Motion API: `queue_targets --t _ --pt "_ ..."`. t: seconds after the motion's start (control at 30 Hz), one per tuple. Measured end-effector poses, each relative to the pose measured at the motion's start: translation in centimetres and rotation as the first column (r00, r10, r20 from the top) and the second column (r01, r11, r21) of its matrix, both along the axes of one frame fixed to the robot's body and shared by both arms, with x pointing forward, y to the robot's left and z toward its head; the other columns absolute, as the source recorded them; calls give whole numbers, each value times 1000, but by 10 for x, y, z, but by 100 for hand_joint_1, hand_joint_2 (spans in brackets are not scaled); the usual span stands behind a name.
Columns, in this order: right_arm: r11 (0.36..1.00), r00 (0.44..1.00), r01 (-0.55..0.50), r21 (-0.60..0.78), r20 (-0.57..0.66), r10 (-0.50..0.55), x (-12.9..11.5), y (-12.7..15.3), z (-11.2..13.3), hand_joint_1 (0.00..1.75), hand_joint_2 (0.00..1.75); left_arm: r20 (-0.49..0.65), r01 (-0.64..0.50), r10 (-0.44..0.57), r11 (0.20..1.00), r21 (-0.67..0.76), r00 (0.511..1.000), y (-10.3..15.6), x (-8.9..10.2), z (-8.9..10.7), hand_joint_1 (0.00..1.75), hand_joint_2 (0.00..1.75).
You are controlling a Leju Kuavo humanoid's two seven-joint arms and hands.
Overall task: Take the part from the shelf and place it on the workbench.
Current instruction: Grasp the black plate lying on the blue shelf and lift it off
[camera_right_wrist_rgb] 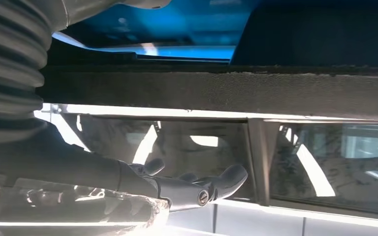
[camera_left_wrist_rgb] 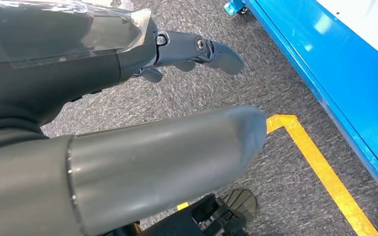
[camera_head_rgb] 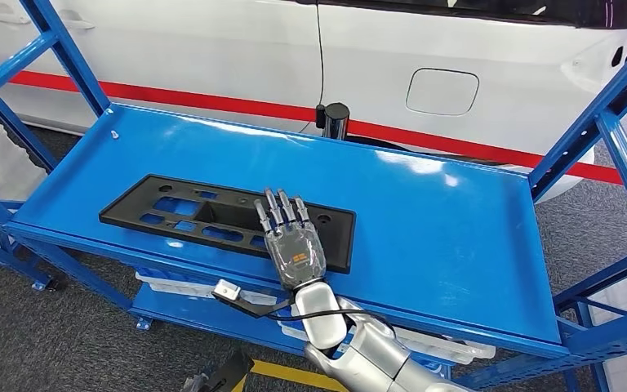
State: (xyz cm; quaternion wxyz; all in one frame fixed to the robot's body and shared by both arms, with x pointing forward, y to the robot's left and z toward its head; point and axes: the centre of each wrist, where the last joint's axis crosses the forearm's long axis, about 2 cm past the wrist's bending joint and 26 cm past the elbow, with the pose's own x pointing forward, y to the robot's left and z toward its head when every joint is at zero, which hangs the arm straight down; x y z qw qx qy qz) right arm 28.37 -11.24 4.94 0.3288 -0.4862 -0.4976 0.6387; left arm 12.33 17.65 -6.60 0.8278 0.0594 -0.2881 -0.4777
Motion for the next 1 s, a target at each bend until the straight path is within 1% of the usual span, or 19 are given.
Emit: queue_targets --t 0.03,0.07,0.13,0.17,0.2,0.23,0.8,0.9,1.0 --pt "1000 1000 12 -4 5 -12 1 -1 0 27 175 1 0 0 1000 0 1000 0 0 0 0 0" --pt "1000 1000 25 -7 10 -25 2 -1 0 64 175 2 1 -1 1000 0 1000 -1 0 0 0 0" --pt "999 999 46 -10 16 -46 2 -2 -1 148 175 3 3 -3 1000 1 1000 -1 1 1 0 0" --pt "998 998 54 -13 18 -54 2 -2 -1 164 175 3 3 -3 1000 2 1000 -1 1 1 0 0" --pt "998 998 60 -16 18 -60 2 -3 -2 169 175 2 2 -2 1000 2 1000 -1 1 1 0 0" --pt "998 998 64 -19 17 -64 2 -4 -3 171 175 2 2 -2 1000 2 1000 -1 1 1 0 0" --pt "993 995 98 -69 1 -99 -3 -12 -13 175 175 1 6 -6 1000 0 1000 -2 0 1 0 0" --pt "991 993 116 -62 19 -115 -3 -13 -14 175 175 1 7 -7 1000 0 1000 -2 0 1 0 0" --pt "993 991 114 -17 67 -113 -4 -14 -11 175 175 -1 8 -8 1000 -1 1000 -2 0 1 0 0"
